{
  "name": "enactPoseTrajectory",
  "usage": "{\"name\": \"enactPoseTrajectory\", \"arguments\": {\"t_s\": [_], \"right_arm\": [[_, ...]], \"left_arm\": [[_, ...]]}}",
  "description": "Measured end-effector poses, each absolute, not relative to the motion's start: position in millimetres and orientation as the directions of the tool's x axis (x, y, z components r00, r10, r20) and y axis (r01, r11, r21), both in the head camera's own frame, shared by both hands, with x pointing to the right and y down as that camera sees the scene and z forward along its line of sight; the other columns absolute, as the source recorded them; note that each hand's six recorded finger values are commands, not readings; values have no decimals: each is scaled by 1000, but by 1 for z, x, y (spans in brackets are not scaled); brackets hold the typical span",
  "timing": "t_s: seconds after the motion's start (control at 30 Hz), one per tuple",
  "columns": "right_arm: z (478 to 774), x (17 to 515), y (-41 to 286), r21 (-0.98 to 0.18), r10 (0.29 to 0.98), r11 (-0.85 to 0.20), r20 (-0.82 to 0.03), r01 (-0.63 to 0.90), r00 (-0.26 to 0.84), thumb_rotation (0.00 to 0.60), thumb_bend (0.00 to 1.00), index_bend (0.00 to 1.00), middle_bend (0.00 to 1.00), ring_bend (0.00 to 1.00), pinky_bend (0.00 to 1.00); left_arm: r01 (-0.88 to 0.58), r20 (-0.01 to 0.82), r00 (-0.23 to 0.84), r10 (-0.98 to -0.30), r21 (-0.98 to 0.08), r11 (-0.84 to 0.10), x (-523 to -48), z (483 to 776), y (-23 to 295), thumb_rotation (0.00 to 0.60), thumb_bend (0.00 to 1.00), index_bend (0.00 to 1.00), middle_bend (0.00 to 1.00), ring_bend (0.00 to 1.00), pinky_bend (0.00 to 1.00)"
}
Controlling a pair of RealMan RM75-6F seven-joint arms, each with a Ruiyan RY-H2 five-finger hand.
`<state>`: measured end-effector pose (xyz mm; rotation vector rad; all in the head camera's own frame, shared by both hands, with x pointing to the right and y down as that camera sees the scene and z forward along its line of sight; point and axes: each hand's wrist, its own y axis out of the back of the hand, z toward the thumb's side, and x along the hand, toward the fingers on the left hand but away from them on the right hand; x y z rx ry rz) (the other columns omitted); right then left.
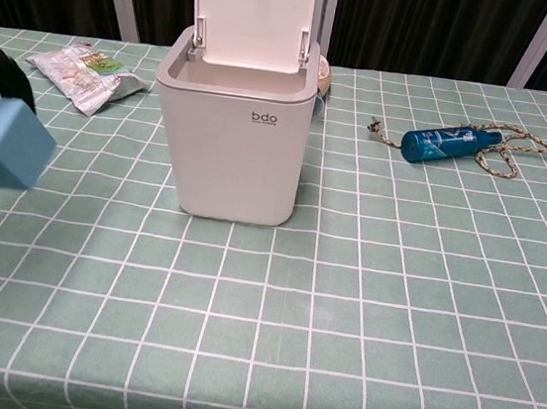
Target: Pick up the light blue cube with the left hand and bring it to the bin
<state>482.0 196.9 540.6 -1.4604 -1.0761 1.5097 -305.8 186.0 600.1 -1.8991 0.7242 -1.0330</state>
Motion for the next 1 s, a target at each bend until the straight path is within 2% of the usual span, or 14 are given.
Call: {"name": "enactPoseTrajectory", "arguments": {"t_s": [0.1, 0.2, 0.37, 0.63, 0.8, 1.0], "right_arm": [[542, 478, 197, -933, 932, -357, -358, 33, -48, 600, 157, 0, 0, 0, 0], [544, 477, 196, -932, 931, -362, -363, 32, -45, 600, 157, 0, 0, 0, 0], [546, 475, 196, -929, 928, -368, -369, 30, -46, 600, 157, 0, 0, 0, 0], [549, 480, 196, -925, 923, -379, -380, 30, -63, 600, 157, 0, 0, 0, 0], [551, 479, 197, -923, 922, -382, -384, 32, -54, 600, 157, 0, 0, 0, 0], [551, 479, 196, -924, 923, -380, -381, 32, -52, 600, 157, 0, 0, 0, 0]], "left_arm": [[-151, 327, 474, -818, -885, -441, -313, 577, 170, 600, 300, 486, 524, 440, 616], [-223, 235, 487, -841, -898, -379, -303, 558, 152, 600, 298, 485, 524, 441, 615], [-272, 151, 552, -820, -897, -349, -268, 549, 126, 600, 294, 484, 524, 441, 614], [-289, 124, 623, -772, -881, -375, -212, 551, 91, 600, 287, 484, 524, 441, 614], [-274, 149, 636, -757, -874, -402, -189, 561, 75, 600, 285, 477, 519, 438, 613], [-257, 165, 648, -743, -871, -418, -168, 574, 66, 600, 264, 396, 502, 428, 611]]}}
